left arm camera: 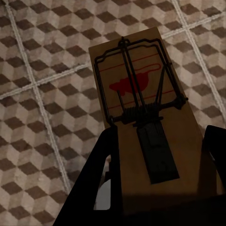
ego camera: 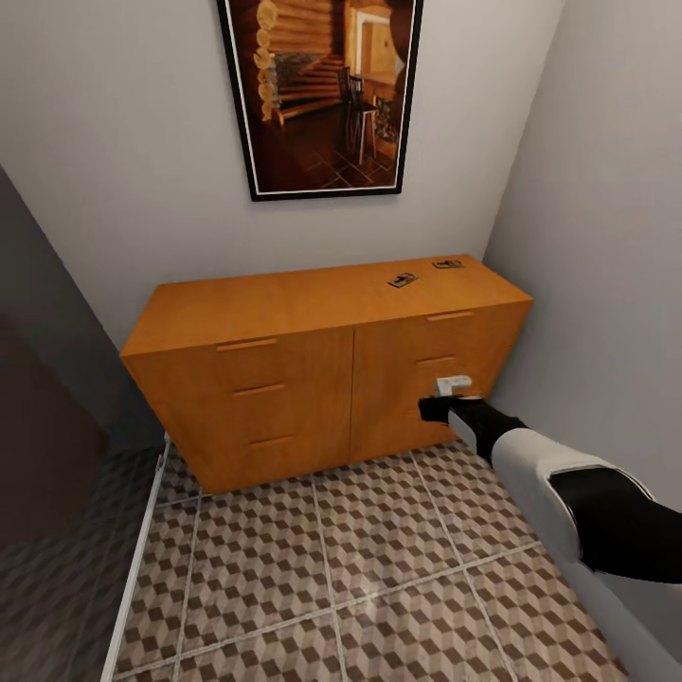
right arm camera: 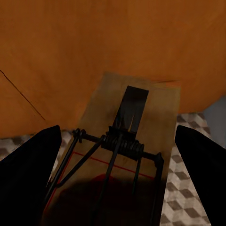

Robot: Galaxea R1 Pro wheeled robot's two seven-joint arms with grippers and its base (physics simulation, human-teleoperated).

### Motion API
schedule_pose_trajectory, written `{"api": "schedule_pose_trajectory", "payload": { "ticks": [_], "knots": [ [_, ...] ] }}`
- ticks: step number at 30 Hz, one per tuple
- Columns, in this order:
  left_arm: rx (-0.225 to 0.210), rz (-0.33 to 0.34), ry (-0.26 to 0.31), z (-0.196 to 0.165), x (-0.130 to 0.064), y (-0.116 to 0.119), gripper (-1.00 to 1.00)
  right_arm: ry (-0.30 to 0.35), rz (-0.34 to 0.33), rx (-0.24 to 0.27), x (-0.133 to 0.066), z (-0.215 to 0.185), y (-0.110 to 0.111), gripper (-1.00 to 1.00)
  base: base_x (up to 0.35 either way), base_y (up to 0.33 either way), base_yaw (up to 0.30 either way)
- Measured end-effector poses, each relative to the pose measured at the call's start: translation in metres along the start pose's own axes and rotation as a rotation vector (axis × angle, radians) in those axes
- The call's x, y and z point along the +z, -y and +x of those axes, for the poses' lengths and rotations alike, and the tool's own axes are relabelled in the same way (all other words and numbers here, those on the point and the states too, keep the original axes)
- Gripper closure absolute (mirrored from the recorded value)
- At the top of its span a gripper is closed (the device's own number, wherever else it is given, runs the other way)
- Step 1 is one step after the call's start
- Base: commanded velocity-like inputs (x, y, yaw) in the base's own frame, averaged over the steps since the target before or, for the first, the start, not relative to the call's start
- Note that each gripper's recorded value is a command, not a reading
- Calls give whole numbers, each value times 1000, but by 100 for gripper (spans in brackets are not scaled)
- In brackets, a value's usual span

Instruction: Take the four mousetraps from the cabinet in the bathroom and place them on the bathroom floor. Make sure all four end up on the same floor surface, and ensure that at least two of them are either under or directly next to the same bathroom sink.

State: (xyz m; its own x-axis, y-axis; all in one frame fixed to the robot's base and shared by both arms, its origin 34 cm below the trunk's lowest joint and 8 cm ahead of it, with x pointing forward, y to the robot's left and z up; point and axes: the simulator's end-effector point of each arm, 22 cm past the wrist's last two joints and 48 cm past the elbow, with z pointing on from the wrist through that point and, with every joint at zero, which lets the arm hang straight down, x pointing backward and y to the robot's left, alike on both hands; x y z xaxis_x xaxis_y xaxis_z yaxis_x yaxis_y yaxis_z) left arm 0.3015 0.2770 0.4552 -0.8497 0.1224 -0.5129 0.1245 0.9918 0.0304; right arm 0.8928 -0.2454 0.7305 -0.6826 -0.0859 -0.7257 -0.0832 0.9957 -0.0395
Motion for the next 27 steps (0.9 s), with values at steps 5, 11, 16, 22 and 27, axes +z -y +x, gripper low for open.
{"api": "schedule_pose_trajectory", "payload": {
  "ticks": [5, 11, 16, 22, 27],
  "knots": [
    [-1, 0, 1, 0, 0, 0, 100, -25, -7, 0, 6, 62, -5, 100, 0, 0, 0],
    [-1, 0, 1, 0, 0, 1, 100, -67, -26, -4, 4, 148, -16, 100, 0, 0, 0],
    [0, 0, 1, 0, 0, 0, 100, -84, -45, -3, -6, 220, -30, 100, 0, 0, 0],
    [0, -1, 2, 0, 0, 0, 100, -97, -69, 3, -37, 321, -49, 100, 0, 0, 0],
    [0, -1, 2, 0, 0, 0, 100, -101, -83, 7, -65, 379, -60, 100, 0, 0, 0]
  ]
}}
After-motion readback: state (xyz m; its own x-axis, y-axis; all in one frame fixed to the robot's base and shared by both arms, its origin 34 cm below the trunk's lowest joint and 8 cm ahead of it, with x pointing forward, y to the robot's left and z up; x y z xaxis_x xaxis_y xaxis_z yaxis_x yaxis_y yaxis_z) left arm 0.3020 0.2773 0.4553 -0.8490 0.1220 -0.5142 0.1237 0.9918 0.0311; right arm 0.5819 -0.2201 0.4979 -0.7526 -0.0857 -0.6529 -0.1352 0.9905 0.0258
